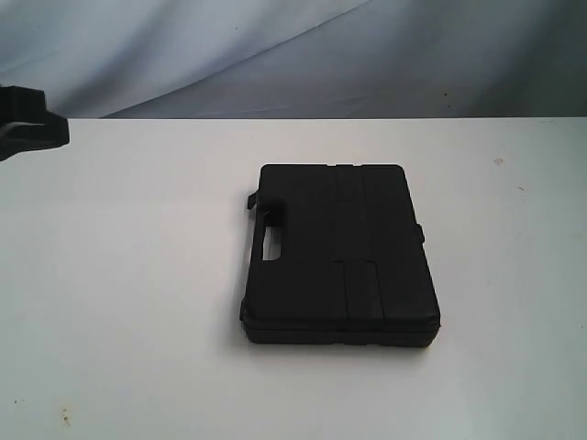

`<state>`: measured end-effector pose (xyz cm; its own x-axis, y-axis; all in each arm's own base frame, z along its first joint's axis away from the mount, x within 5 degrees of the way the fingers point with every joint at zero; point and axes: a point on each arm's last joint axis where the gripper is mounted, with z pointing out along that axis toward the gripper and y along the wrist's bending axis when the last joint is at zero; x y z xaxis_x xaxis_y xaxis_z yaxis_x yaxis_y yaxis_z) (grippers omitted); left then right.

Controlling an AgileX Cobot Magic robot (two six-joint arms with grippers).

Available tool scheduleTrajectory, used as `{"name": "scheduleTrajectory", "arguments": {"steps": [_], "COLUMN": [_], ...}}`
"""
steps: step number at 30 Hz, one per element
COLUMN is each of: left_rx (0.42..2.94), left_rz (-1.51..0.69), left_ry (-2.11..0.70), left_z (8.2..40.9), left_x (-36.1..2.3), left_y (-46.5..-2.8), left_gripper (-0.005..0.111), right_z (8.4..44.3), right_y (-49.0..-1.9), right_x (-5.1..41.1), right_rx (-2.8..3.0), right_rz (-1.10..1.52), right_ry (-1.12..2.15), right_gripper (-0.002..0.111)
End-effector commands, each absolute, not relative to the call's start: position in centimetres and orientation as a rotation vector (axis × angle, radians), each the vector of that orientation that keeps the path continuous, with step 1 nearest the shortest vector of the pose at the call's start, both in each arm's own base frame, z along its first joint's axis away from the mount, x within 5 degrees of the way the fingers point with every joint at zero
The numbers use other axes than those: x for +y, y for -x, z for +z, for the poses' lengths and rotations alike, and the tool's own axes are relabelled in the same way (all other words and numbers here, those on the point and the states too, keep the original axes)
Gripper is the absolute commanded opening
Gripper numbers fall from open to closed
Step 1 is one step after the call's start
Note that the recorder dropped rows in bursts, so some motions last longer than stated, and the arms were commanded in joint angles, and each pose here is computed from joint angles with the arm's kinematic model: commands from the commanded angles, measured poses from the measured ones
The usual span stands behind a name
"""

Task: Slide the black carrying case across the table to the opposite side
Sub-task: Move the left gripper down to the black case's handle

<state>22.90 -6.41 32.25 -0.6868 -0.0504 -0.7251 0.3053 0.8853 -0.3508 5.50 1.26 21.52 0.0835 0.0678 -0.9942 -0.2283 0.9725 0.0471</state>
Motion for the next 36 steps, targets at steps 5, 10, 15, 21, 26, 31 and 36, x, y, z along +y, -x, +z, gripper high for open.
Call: {"name": "scheduleTrajectory", "arguments": {"steps": [5,10,15,21,26,31,36], "left_rx": [2.297,2.357,2.433,2.525,2.674,2.822,2.855], "left_rz": [-0.517,-0.530,-0.555,-0.506,-0.390,-0.302,-0.303], "left_ry": [-0.291,-0.297,-0.253,-0.263,-0.205,-0.157,-0.144], "left_z": [30.6,29.0,27.3,25.3,23.0,20.4,19.1], "left_x": [-10.5,-13.7,-16.5,-18.9,-19.3,-19.5,-21.1], "left_y": [-27.3,-29.6,-31.5,-33.4,-35.1,-36.0,-36.3], "left_gripper": [0.000,0.000,0.000,0.000,0.000,0.000,0.000], "right_z": [21.4,21.4,21.4,21.4,21.4,21.4,21.4], "right_y": [-5.5,-5.5,-5.5,-5.5,-5.5,-5.5,-5.5], "right_x": [1.2,1.2,1.2,1.2,1.2,1.2,1.2], "right_rx": [1.470,1.470,1.470,1.470,1.470,1.470,1.470], "right_rz": [0.200,0.200,0.200,0.200,0.200,0.200,0.200], "right_ry": [0.141,0.141,0.141,0.141,0.141,0.141,0.141], "right_gripper": [0.000,0.000,0.000,0.000,0.000,0.000,0.000]}}
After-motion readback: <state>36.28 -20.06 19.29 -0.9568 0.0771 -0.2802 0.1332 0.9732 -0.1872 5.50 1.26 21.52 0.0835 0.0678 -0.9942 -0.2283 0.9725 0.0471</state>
